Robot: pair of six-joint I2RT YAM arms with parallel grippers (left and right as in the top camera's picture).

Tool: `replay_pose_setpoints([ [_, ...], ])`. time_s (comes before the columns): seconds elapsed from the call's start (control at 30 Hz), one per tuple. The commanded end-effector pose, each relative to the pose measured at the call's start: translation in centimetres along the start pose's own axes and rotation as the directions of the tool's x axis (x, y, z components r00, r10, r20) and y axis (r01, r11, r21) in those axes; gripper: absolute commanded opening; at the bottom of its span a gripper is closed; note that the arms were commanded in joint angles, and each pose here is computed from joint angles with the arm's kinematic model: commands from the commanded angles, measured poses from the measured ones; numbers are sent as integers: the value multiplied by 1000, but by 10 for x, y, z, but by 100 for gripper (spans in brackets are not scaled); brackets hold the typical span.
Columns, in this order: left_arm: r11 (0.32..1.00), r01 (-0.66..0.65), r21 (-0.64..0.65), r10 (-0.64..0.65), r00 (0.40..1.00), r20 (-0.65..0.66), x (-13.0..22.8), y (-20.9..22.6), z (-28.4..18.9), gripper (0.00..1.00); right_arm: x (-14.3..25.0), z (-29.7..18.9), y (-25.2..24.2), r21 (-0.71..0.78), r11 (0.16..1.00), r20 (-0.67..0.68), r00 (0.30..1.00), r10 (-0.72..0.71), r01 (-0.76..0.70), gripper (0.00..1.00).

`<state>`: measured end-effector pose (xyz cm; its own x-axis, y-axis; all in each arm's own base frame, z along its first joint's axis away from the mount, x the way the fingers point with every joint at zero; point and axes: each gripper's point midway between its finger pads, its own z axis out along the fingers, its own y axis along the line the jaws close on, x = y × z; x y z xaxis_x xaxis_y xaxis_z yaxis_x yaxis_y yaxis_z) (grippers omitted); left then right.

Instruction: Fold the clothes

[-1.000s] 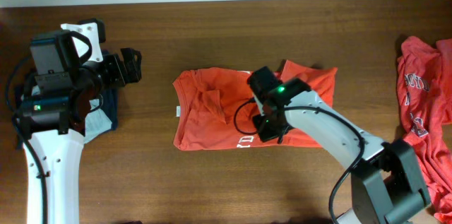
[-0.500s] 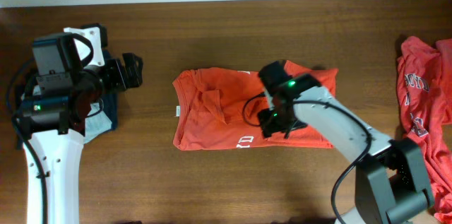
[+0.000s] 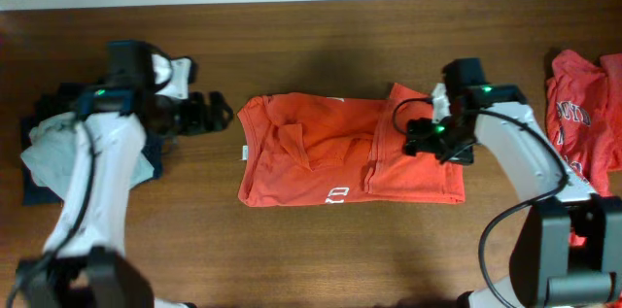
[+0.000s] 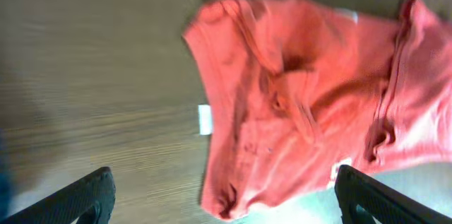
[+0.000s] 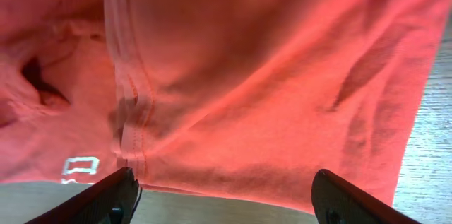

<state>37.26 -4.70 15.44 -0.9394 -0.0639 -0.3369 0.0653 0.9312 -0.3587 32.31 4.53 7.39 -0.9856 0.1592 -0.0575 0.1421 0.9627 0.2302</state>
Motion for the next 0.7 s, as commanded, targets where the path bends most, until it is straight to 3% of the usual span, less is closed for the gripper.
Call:
replay_pose_setpoints([
  [0.0,994,-74,85,83,990,-111,12,-14,39,99,-11,-18,2,-117,993,42,999,33,-28,85],
  [0.23,992,-67,111,99,943,-316,48,-5,118,99,-18,-25,-21,-142,985,57,992,112,-103,85],
  [0.43,974,-45,224,126,924,-362,62,-10,149,99,-18,-25,-22,-142,984,59,992,116,-106,85],
  [0.67,963,-59,264,167,897,-410,80,-25,176,99,-20,-25,-22,-143,984,65,991,114,-104,85],
])
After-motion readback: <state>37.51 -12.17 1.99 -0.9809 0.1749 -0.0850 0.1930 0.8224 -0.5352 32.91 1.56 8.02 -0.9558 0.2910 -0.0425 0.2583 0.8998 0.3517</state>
